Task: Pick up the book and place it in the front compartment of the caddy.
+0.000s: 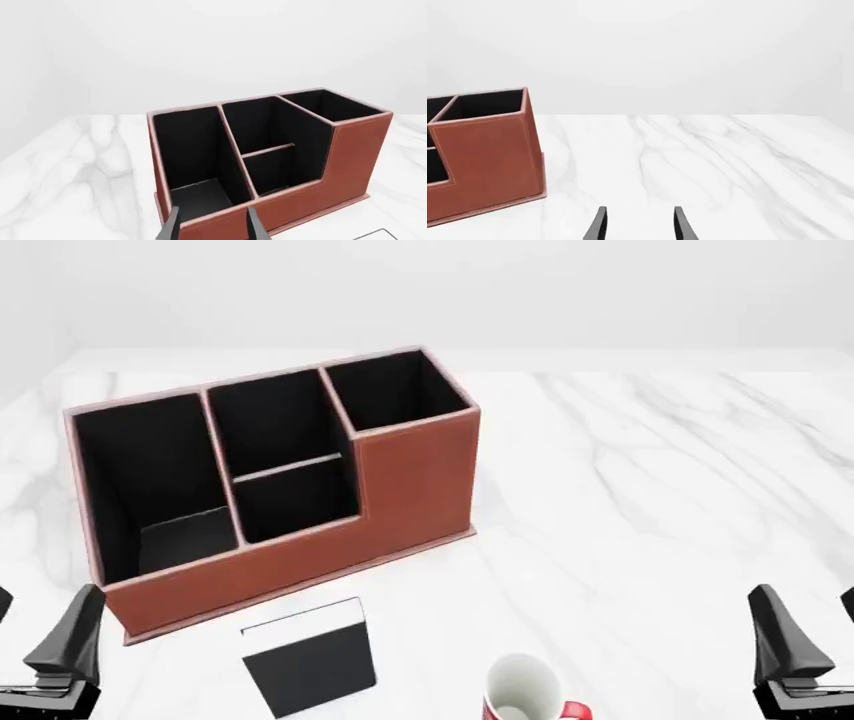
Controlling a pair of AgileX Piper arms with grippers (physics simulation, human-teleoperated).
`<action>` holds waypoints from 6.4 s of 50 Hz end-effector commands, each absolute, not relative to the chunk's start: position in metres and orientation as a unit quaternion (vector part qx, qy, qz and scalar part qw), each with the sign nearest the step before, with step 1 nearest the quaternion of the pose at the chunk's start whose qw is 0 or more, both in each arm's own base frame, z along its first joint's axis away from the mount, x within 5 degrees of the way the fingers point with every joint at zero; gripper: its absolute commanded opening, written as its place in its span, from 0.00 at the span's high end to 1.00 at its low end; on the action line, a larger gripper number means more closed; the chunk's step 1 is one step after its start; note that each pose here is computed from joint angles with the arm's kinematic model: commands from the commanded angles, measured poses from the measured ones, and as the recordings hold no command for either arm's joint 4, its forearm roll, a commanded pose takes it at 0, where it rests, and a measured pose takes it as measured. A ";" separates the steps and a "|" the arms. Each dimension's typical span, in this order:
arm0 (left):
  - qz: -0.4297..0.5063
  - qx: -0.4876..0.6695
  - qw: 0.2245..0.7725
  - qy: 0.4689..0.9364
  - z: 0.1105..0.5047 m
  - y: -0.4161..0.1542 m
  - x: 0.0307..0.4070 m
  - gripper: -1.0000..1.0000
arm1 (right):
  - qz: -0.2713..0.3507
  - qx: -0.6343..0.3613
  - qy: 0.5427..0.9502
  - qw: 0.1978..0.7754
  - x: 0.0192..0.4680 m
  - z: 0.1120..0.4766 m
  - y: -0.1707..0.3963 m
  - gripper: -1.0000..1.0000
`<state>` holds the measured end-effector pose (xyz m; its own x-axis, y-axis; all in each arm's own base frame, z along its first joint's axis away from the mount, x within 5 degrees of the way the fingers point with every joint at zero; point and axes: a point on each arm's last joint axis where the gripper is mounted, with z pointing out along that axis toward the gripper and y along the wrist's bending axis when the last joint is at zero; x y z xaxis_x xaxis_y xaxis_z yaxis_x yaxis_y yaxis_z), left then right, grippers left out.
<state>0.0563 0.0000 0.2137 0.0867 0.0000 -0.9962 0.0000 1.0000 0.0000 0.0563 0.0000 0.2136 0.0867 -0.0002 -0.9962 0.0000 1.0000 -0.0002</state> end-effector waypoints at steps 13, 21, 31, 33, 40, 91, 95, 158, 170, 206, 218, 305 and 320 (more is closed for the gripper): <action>0.000 0.000 0.737 0.676 0.215 0.000 0.056 0.00 | -0.001 -0.001 0.676 0.737 0.057 0.214 0.000 0.00; 0.000 0.009 0.740 0.672 0.216 -0.001 0.056 0.00 | -0.001 -0.001 0.676 0.737 0.057 0.214 0.000 0.00; 0.001 0.039 0.727 0.686 0.225 -0.003 0.062 0.00 | -0.001 0.000 0.676 0.737 0.057 0.214 0.000 0.00; -0.002 0.055 0.725 0.687 0.229 -0.005 0.064 0.00 | -0.001 0.000 0.676 0.737 0.057 0.214 0.000 0.00; -0.013 0.091 0.685 0.723 0.247 -0.012 0.084 0.00 | -0.001 0.000 0.676 0.737 0.057 0.214 0.000 0.00; -0.041 0.319 0.460 0.828 0.286 -0.056 0.113 0.00 | -0.001 0.000 0.676 0.737 0.056 0.214 0.000 0.00; -0.041 0.330 0.448 0.830 0.286 -0.059 0.117 0.00 | -0.001 0.000 0.676 0.737 0.056 0.214 0.000 0.00; -0.034 0.459 0.327 0.825 0.282 -0.101 0.144 0.00 | -0.001 0.000 0.676 0.737 0.056 0.214 0.000 0.00; -0.031 0.466 0.316 0.826 0.280 -0.102 0.145 0.00 | -0.001 0.000 0.676 0.737 0.056 0.214 0.000 0.00; -0.042 0.471 0.300 0.829 0.262 -0.114 0.148 0.00 | -0.001 0.000 0.676 0.737 0.056 0.214 0.000 0.00; -0.046 0.473 0.292 0.830 0.254 -0.119 0.149 0.00 | -0.001 0.000 0.676 0.737 0.056 0.214 0.000 0.00; 0.002 0.541 0.314 0.780 0.301 -0.109 0.160 1.00 | -0.001 0.000 0.676 0.737 0.056 0.214 0.000 0.00; 0.028 0.565 0.327 0.757 0.329 -0.102 0.164 1.00 | -0.001 0.000 0.676 0.737 0.056 0.214 0.000 0.00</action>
